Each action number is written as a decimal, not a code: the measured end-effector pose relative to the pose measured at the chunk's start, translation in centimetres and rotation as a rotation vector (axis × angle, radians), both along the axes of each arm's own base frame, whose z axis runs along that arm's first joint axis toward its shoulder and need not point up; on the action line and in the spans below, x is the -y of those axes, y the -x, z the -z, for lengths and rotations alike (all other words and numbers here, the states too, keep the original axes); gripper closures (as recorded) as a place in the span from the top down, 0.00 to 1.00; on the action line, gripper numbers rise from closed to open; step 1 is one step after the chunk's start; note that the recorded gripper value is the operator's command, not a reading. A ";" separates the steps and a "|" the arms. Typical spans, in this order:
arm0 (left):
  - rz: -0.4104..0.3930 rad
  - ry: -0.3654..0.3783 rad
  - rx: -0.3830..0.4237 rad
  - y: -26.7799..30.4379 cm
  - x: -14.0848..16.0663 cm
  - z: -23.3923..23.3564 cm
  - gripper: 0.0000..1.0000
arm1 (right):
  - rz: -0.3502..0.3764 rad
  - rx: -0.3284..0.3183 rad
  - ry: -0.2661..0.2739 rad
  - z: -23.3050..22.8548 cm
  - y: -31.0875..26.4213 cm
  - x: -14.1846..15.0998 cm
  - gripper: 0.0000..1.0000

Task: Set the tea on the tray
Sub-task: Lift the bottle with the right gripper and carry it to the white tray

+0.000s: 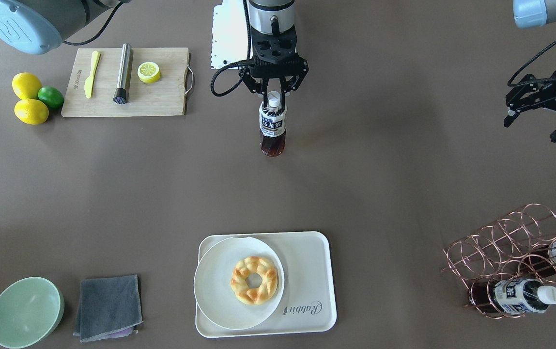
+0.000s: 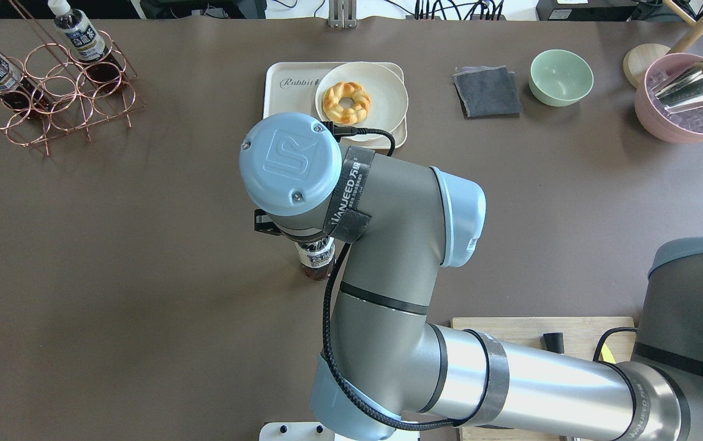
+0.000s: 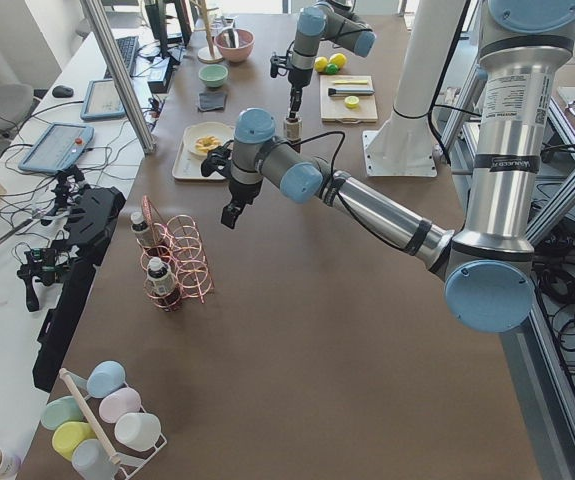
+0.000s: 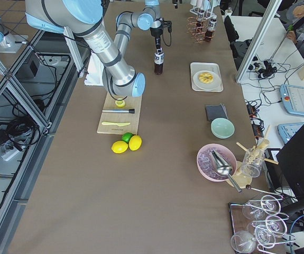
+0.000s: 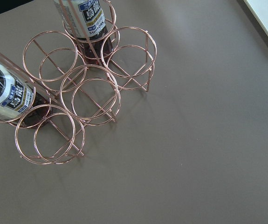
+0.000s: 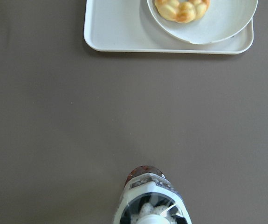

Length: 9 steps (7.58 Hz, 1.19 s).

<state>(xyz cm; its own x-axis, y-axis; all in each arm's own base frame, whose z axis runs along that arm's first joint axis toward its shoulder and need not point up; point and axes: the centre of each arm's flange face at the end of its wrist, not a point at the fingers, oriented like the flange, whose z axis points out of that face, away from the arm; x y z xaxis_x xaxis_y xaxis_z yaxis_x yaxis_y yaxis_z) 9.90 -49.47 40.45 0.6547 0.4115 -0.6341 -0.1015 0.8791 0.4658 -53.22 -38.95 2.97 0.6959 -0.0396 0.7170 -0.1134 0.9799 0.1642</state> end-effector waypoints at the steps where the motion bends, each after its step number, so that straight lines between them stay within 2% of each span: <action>1: 0.001 0.001 -0.001 0.0 0.0 0.0 0.97 | -0.004 -0.003 -0.018 1.3 -1.2 1.7 0.00; 2: 0.002 0.002 -0.001 0.0 0.0 0.0 0.97 | -0.015 -0.015 -0.030 3.0 -1.8 4.5 0.00; 4: 0.002 0.007 0.000 0.0 0.0 -0.2 0.97 | -0.047 -0.037 -0.016 7.5 0.4 13.1 0.00; 7: 0.006 0.016 0.005 0.0 0.1 -0.6 0.97 | -0.073 -0.029 -0.031 5.2 3.7 24.8 0.00; 9: 0.012 0.026 0.009 0.0 0.3 -1.0 0.97 | -0.100 -0.016 -0.043 4.1 4.6 29.1 0.00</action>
<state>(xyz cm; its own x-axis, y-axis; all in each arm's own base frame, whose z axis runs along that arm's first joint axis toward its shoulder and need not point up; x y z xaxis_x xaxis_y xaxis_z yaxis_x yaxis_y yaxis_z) 9.87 -49.75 41.45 0.6653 0.3865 -0.6388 -0.0944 0.8923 0.4415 -57.77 -68.04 -1.18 0.7090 0.0002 0.7052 -0.2077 0.9557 0.2086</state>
